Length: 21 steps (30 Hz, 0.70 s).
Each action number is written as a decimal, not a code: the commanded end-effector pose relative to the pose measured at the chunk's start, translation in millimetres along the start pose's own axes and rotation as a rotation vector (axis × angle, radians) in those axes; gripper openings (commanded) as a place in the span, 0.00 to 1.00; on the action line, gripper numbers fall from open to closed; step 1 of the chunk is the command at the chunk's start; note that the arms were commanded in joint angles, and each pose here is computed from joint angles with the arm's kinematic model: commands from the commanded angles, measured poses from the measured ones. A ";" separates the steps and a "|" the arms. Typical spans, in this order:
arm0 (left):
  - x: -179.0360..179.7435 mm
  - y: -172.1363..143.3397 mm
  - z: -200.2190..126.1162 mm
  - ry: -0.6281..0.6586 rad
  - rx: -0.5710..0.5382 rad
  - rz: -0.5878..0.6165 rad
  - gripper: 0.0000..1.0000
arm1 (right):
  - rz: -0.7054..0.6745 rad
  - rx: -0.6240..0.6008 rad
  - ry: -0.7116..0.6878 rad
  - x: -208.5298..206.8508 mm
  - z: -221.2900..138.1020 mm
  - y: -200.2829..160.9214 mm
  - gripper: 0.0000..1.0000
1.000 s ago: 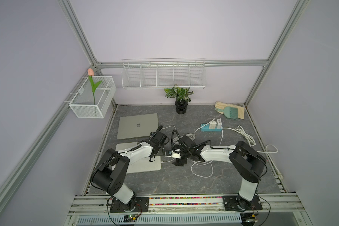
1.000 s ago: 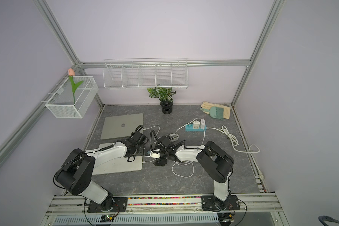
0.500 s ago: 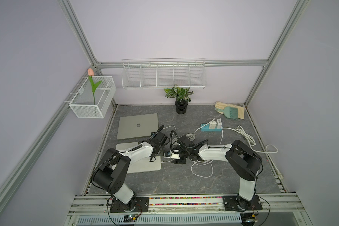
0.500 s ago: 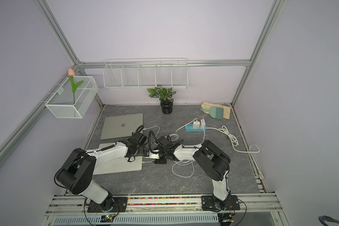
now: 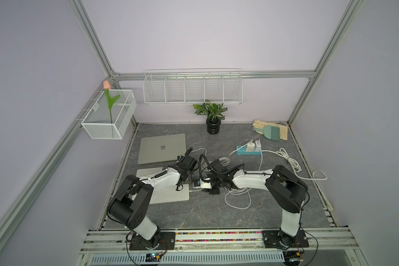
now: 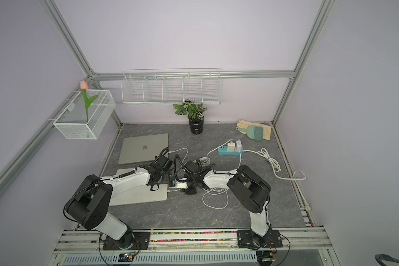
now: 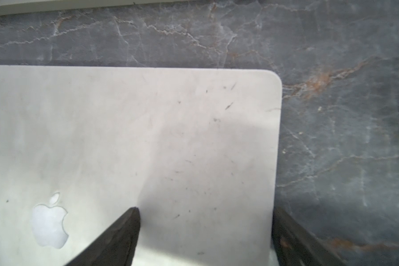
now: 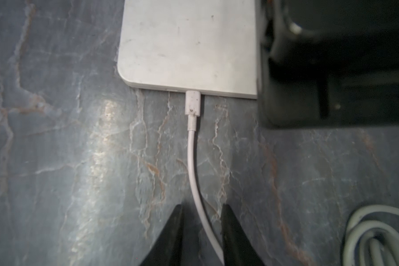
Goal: Unplug the laptop charger
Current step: Remove the charging cable from the laptop.
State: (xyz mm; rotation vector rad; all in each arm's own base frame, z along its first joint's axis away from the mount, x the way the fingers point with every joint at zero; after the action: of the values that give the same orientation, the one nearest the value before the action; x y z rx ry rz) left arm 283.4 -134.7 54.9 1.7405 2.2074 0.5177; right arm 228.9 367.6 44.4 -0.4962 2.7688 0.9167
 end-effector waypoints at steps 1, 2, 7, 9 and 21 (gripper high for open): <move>14.0 -28.1 12.9 0.039 0.106 -0.014 0.90 | 0.046 0.135 0.161 40.6 14.8 -36.2 0.26; 14.1 -28.1 13.3 0.042 0.109 -0.015 0.90 | 0.048 0.142 0.166 40.8 15.7 -37.3 0.23; 14.2 -28.6 13.6 0.046 0.115 -0.014 0.89 | 0.052 0.152 0.165 37.9 15.5 -36.3 0.16; 16.0 -29.8 13.2 0.045 0.112 -0.018 0.89 | 0.053 0.149 0.156 37.2 12.3 -34.7 0.07; 18.1 -32.7 15.6 0.066 0.122 -0.006 0.89 | 0.089 0.099 0.121 30.7 -10.2 -34.3 0.07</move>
State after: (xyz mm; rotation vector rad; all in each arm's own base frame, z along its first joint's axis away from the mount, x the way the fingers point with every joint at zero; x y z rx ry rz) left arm 283.3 -134.6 54.8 1.7320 2.2080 0.5171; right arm 226.3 360.4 44.6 -0.4707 2.8102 0.9097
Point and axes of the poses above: each gripper's point midway between its finger pads, its own z axis out along the fingers, its own x axis along the line the jaws close on, y = z × x, the point moved 3 cm from there along -z, back along the fingers, and after that the axes turned 10 degrees about -z, right-handed, at the moved point
